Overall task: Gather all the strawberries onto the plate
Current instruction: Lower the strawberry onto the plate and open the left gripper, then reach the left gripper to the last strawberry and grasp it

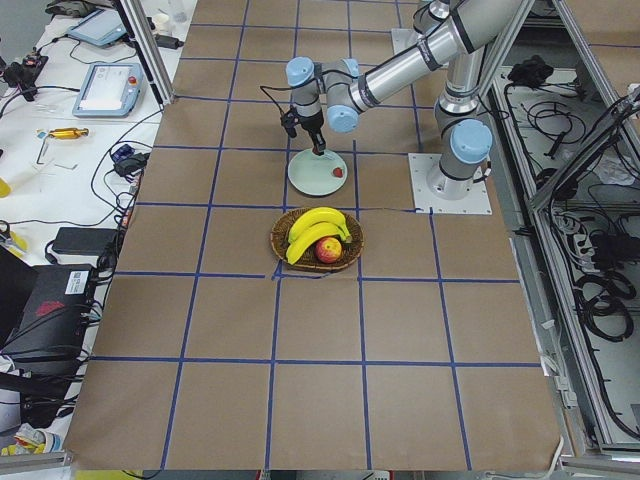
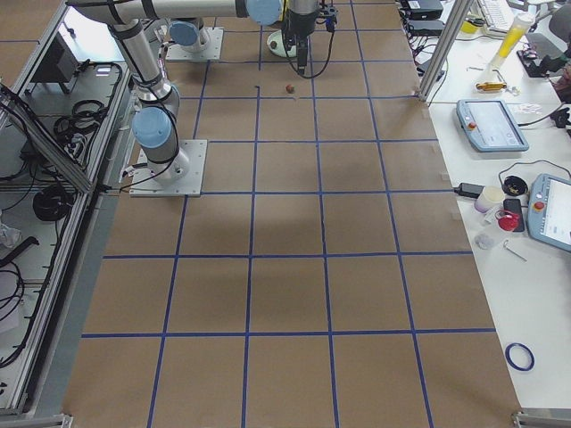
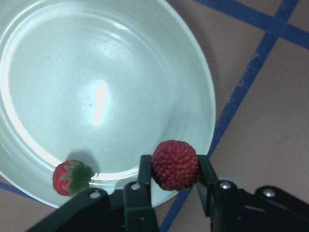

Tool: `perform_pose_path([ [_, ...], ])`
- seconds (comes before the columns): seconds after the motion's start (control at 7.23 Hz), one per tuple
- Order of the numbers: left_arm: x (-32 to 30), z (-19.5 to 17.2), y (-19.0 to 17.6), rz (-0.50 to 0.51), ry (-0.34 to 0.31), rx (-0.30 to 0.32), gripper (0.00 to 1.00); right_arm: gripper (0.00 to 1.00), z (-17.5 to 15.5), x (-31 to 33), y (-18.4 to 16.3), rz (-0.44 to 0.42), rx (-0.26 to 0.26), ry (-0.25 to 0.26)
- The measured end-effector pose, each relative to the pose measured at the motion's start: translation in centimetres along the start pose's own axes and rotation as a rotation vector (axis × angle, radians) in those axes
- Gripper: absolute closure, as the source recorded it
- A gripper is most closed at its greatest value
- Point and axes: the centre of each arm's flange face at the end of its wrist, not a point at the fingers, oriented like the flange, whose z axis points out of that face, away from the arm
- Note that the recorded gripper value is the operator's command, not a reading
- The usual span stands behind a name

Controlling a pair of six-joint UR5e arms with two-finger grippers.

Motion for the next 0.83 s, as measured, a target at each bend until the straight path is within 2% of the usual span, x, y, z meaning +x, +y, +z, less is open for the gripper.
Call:
perform_pose_path([
  [0.28, 1.6, 0.0, 1.1, 0.006, 0.015, -0.001, 0.02, 0.0, 0.0, 0.0, 0.0, 0.0, 0.0, -0.001],
  [0.55, 7.2, -1.7, 3.2, -0.023, 0.056, 0.04, 0.09, 0.0, 0.0, 0.0, 0.0, -0.001, 0.0, -0.002],
  [0.83, 13.7, -2.1, 5.4, -0.018, 0.131, 0.09, 0.13, 0.0, 0.0, -0.1, 0.0, 0.0, 0.0, -0.003],
])
